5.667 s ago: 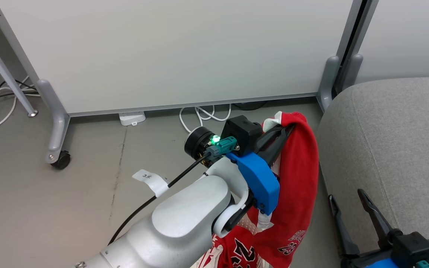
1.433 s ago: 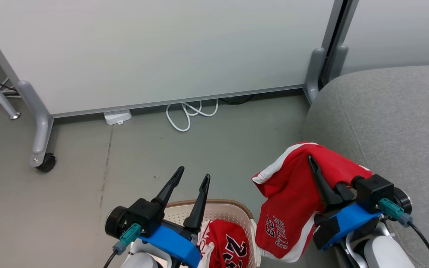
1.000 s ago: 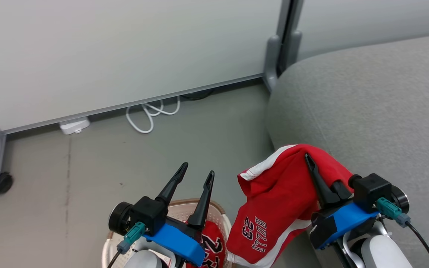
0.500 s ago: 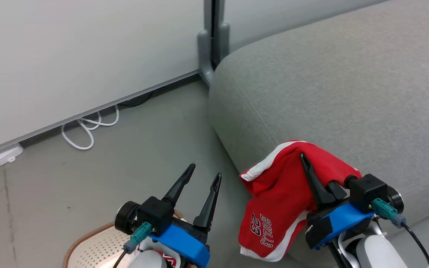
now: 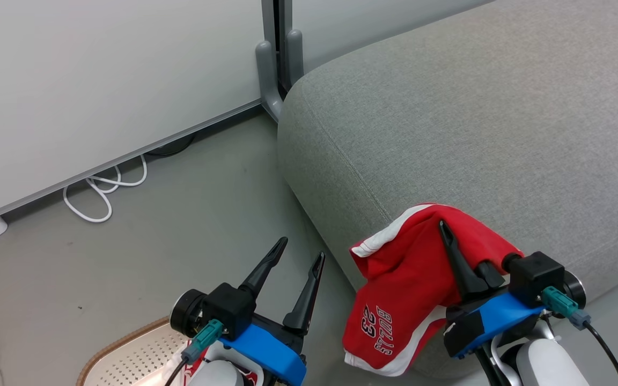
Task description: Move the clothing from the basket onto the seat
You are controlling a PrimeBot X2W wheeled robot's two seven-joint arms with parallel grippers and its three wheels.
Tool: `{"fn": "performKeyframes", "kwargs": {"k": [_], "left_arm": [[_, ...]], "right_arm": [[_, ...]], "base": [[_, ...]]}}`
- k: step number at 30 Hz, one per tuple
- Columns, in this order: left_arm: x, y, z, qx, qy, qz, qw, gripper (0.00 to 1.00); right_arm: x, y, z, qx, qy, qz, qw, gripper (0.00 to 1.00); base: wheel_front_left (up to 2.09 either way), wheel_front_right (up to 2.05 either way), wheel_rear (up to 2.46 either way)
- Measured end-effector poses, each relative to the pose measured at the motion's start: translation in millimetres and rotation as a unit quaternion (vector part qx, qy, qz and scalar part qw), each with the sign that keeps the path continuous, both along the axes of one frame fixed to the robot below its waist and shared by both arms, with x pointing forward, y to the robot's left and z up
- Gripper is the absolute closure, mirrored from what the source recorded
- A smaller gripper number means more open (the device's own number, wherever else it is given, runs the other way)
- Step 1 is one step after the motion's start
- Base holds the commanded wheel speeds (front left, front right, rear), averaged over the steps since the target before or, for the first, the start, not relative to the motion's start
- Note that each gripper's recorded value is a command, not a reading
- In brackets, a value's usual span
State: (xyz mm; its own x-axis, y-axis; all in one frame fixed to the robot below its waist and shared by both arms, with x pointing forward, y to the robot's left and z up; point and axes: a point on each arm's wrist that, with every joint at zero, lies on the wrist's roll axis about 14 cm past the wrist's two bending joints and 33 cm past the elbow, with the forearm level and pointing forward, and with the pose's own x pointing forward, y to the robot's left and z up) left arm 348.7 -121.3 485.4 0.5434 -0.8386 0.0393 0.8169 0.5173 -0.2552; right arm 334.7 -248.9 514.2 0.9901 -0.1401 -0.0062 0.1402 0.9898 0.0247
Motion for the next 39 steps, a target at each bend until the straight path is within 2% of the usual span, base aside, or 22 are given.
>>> {"fn": "performKeyframes", "kwargs": {"k": [7,15,23,27,32,36,39], "left_arm": [[6.6,6.7,-1.1,-0.003,0.002,0.008,1.000,0.00],[23.8,12.4,-9.0,-0.004,0.000,0.008,1.000,0.00],[59.1,28.0,-27.5,-0.003,-0.012,0.011,1.000,0.00],[76.5,37.5,-40.4,-0.002,-0.016,0.016,1.000,0.00],[90.5,44.9,-60.8,0.001,-0.014,0.015,1.000,0.00],[97.3,47.4,-74.7,0.001,-0.008,0.014,1.000,0.00],[99.1,50.6,-88.4,0.005,0.004,0.014,1.000,0.00]], "right_arm": [[8.6,-0.8,-0.9,0.001,0.001,0.000,1.000,1.00],[50.1,-29.4,32.8,-0.001,-0.041,-0.025,0.999,1.00],[109.7,-106.1,79.1,-0.001,-0.093,-0.094,0.991,1.00],[129.9,-147.9,89.4,-0.010,-0.102,-0.136,0.985,1.00],[151.6,-183.8,80.0,-0.005,-0.104,-0.178,0.978,1.00],[158.9,-213.4,54.0,-0.002,-0.089,-0.219,0.972,1.00],[169.7,-217.1,18.3,0.011,-0.062,-0.230,0.971,1.00]], "base": [[0.00,0.00,0.00],[0.00,0.00,0.00],[0.00,0.00,0.00],[0.00,0.00,0.00],[0.00,0.00,0.00],[0.00,0.00,0.00],[0.00,0.00,0.00]]}}
